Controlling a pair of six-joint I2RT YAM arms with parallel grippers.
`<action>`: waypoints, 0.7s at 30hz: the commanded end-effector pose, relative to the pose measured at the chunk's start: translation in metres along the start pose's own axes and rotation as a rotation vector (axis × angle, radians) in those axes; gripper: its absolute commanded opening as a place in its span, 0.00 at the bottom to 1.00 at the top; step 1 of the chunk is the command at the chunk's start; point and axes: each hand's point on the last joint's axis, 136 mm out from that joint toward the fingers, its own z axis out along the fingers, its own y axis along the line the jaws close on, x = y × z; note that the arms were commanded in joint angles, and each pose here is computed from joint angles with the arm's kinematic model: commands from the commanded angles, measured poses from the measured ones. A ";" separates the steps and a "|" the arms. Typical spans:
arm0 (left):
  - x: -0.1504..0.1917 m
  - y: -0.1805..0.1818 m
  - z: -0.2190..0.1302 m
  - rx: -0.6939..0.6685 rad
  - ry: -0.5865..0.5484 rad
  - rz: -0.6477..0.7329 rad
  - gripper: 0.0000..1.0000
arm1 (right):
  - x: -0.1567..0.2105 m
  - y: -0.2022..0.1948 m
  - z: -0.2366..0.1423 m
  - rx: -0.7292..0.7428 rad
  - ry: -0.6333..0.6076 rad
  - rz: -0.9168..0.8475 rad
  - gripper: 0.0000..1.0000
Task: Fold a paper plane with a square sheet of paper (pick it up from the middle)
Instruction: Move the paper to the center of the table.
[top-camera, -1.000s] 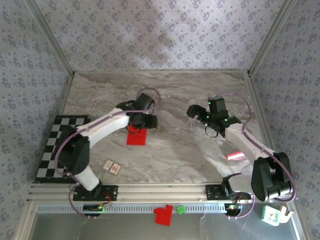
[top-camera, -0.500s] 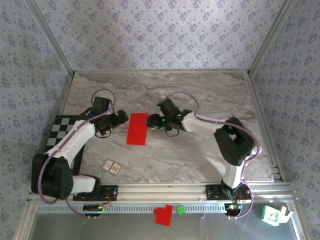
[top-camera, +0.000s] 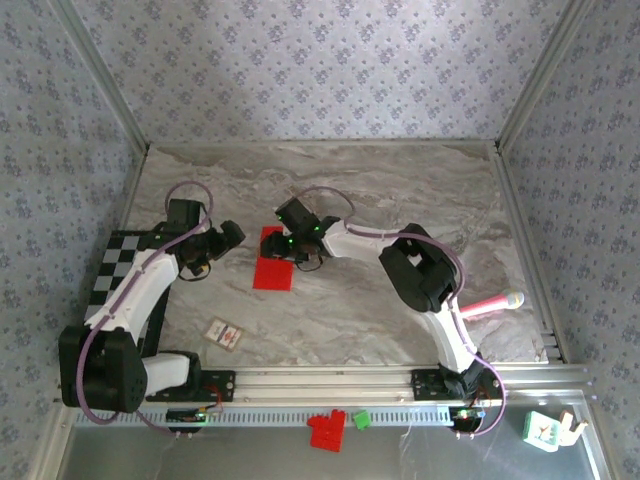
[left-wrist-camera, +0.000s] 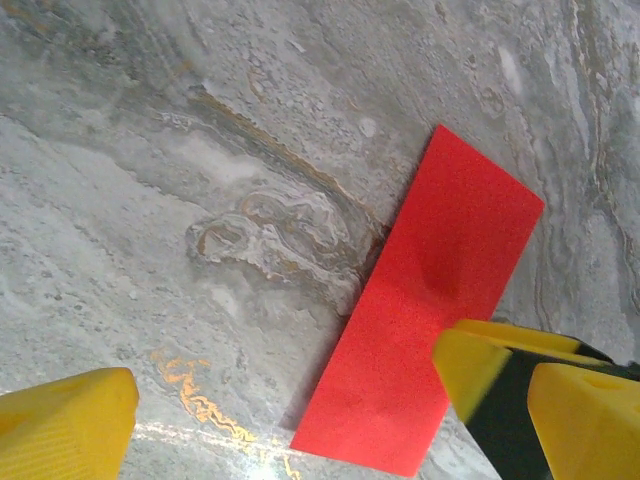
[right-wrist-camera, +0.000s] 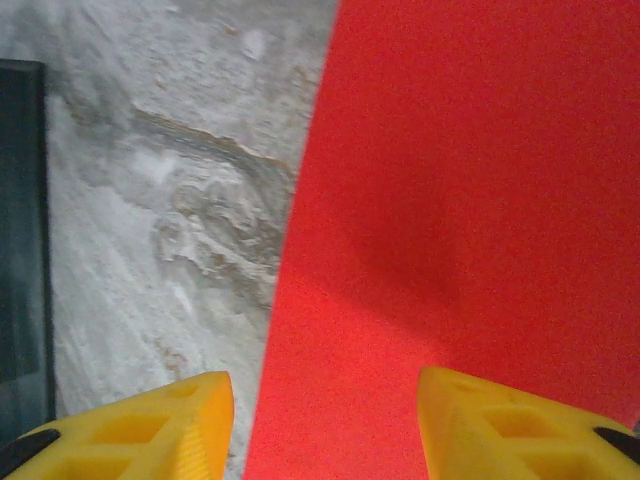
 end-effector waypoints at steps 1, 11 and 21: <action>0.004 -0.008 0.003 0.046 0.033 0.021 1.00 | 0.005 -0.017 0.002 0.057 0.036 0.032 0.52; 0.013 -0.022 0.015 0.126 0.113 0.041 1.00 | 0.023 -0.084 -0.021 0.206 0.105 0.021 0.52; 0.049 -0.060 0.033 0.232 0.255 0.084 0.99 | 0.026 -0.089 -0.074 0.121 0.148 -0.170 0.53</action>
